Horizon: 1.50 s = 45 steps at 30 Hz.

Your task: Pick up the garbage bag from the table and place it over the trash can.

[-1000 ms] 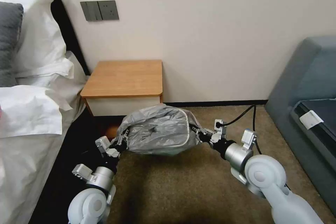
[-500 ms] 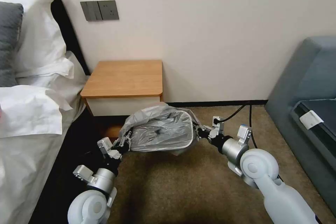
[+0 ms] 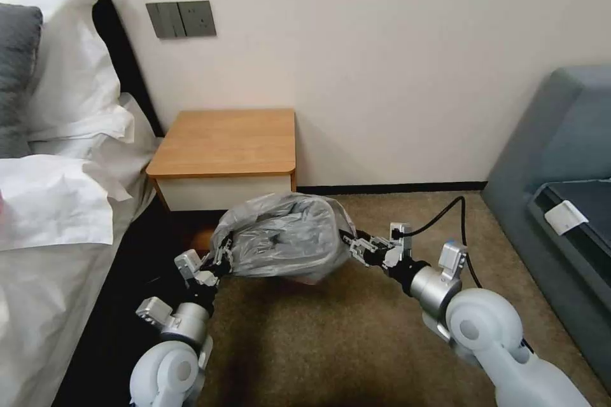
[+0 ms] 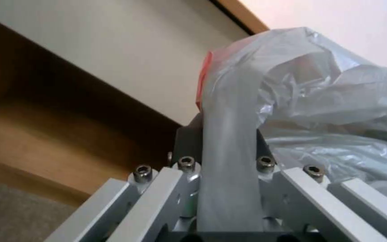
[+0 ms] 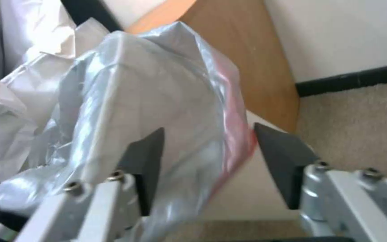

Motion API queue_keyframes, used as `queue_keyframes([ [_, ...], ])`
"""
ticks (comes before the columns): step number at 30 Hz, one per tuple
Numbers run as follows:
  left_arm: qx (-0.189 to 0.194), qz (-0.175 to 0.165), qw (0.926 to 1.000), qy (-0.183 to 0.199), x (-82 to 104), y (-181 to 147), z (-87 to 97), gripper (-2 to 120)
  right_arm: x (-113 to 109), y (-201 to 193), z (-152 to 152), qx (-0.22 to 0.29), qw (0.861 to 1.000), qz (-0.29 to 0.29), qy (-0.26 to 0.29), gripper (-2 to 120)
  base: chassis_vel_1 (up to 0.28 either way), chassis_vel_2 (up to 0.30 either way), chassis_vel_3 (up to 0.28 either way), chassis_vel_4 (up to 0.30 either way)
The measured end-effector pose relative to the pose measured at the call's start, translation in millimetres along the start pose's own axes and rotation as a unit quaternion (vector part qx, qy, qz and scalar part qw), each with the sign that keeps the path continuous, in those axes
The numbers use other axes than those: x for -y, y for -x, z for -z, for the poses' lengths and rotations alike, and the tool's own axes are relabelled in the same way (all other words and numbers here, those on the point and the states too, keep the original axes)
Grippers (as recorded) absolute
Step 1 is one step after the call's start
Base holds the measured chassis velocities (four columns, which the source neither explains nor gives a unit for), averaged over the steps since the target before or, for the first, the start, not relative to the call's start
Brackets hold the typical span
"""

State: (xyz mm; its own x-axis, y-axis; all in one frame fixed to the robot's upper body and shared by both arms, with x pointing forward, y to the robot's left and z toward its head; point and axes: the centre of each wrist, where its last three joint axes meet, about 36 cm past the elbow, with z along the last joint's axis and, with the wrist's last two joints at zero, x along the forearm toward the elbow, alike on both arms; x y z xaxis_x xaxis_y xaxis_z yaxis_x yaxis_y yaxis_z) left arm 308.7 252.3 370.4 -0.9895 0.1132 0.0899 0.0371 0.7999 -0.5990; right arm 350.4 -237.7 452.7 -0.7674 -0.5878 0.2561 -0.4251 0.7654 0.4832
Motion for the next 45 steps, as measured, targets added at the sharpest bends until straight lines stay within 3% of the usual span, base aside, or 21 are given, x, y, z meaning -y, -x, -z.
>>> queue_keyframes([
  [2, 0.001, 0.01, 0.9999, 0.001, 0.1, 0.5, 0.5, 8, -4.3, -6.9, 1.9, 0.007, 1.0, 0.002, -0.005, 71, 0.0, 0.0, 0.0, 0.0],
  [10, 0.001, 0.03, 0.9995, 0.005, 1.7, 2.1, 0.3, 8, -36.5, -33.1, 15.9, 0.066, 0.997, 0.03, -0.03, 97, 0.0, 0.0, 0.0, 0.0],
  [15, -0.001, 0.032, 0.9992, 0.026, 1.6, 2.0, 0.2, 8, -43.5, -38.1, 34.6, 0.092, 0.992, 0.072, -0.05, 100, 0.0, 0.0, 0.0, 0.0],
  [19, 0.0, 0.024, 0.9976, 0.064, 2.6, 2.0, -2.7, 8, -30.5, -5.6, 71.7, 0.085, 0.975, 0.154, -0.135, 100, 0.0, 0.0, 0.0, 0.0],
  [20, 0.0, 0.024, 0.9976, 0.064, 2.6, 2.0, -2.7, 8, -30.5, -5.6, 71.7, 0.085, 0.975, 0.154, -0.135, 100, 0.0, 0.0, 0.0, 0.0],
  [23, 0.009, 0.013, 0.9951, 0.098, 3.5, 1.5, -5.0, 8, -26.5, 32.1, 83.2, 0.035, 0.944, 0.188, -0.269, 88, 0.0, 0.0, 0.0, 0.0],
  [24, 0.009, 0.013, 0.9951, 0.098, 3.5, 1.5, -5.0, 8, -26.5, 32.1, 83.2, 0.035, 0.944, 0.188, -0.269, 88, 0.0, 0.0, 0.0, 0.0],
  [27, 0.017, 0.002, 0.9911, 0.132, 4.8, 1.5, -7.4, 8, -38.4, 70.3, 79.6, -0.008, 0.91, 0.226, -0.347, 73, 0.0, 0.0, 0.0, 0.0],
  [28, 0.017, 0.002, 0.9911, 0.132, 4.8, 1.5, -7.4, 8, -38.4, 70.3, 79.6, -0.008, 0.91, 0.226, -0.347, 73, 0.0, 0.0, 0.0, 0.0],
  [31, 0.024, -0.006, 0.9872, 0.158, 5.9, 1.3, -7.4, 8, -50.9, 101.6, 75.5, -0.034, 0.874, 0.248, -0.417, 60, 0.0, 0.0, 0.0, 0.0],
  [32, 0.024, -0.006, 0.9872, 0.158, 5.9, 1.3, -7.4, 8, -50.9, 101.6, 75.5, -0.034, 0.874, 0.248, -0.417, 60, 0.0, 0.0, 0.0, 0.0],
  [35, 0.031, -0.012, 0.9849, 0.17, 8.3, 0.3, -6.1, 8, -57.3, 118.0, 76.5, -0.055, 0.84, 0.26, -0.473, 45, 0.0, 0.0, 0.0, 0.0],
  [39, 0.036, -0.014, 0.9836, 0.176, 10.5, 0.0, -5.1, 8, -57.7, 124.6, 76.3, -0.072, 0.823, 0.261, -0.499, 35, 0.0, 0.0, 0.0, 0.0],
  [45, 0.045, -0.018, 0.981, 0.188, 13.5, 0.5, -3.5, 8, -56.0, 138.4, 87.5, -0.105, 0.799, 0.238, -0.542, 8, 0.0, 0.0, 0.0, 0.0],
])
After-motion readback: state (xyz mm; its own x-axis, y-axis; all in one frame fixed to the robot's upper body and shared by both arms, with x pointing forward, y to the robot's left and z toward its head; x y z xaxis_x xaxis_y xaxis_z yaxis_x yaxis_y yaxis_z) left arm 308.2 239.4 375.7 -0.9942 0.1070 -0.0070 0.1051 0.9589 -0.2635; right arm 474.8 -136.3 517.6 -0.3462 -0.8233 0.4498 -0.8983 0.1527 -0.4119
